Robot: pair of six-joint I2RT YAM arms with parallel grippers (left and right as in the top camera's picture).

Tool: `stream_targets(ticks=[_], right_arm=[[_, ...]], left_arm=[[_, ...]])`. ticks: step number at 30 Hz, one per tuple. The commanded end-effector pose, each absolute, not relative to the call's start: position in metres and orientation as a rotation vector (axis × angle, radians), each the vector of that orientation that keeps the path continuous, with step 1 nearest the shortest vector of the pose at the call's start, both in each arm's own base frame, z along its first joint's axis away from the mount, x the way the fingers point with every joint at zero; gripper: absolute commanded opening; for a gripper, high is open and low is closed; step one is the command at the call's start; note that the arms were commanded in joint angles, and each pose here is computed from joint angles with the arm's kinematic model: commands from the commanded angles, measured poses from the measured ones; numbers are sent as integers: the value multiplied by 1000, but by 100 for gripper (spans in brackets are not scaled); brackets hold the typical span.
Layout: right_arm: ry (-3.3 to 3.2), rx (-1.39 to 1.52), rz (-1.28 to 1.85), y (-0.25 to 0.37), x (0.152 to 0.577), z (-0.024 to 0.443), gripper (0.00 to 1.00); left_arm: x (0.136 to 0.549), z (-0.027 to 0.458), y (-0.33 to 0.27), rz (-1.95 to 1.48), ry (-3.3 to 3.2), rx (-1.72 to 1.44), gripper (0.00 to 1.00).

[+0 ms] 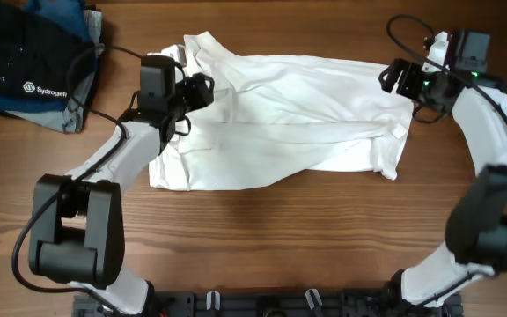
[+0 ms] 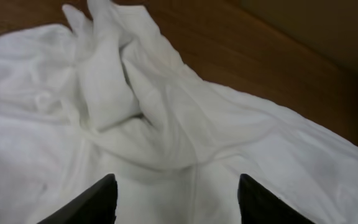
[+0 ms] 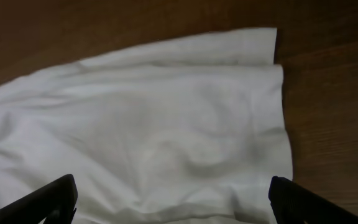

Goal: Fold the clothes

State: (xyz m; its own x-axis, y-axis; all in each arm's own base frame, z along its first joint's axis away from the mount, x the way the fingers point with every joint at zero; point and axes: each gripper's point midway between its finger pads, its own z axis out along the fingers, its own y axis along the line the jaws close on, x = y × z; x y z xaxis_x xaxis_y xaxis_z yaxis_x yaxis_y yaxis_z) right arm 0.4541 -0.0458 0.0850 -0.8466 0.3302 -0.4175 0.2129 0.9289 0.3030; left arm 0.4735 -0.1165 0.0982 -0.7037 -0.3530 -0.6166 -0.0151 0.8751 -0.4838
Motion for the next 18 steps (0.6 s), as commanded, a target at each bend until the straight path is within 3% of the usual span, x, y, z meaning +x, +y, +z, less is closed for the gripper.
stream_targets(ticks=[1, 9, 18], right_arm=[[2726, 410, 404, -38, 452, 39, 100], [2731, 314, 317, -48, 466, 46, 100], [2713, 256, 242, -58, 478, 74, 100]], left_arm=[[498, 99, -103, -525, 2266, -295, 59], [526, 62, -99, -499, 2364, -348, 67], [548, 44, -101, -491, 2389, -356, 67]])
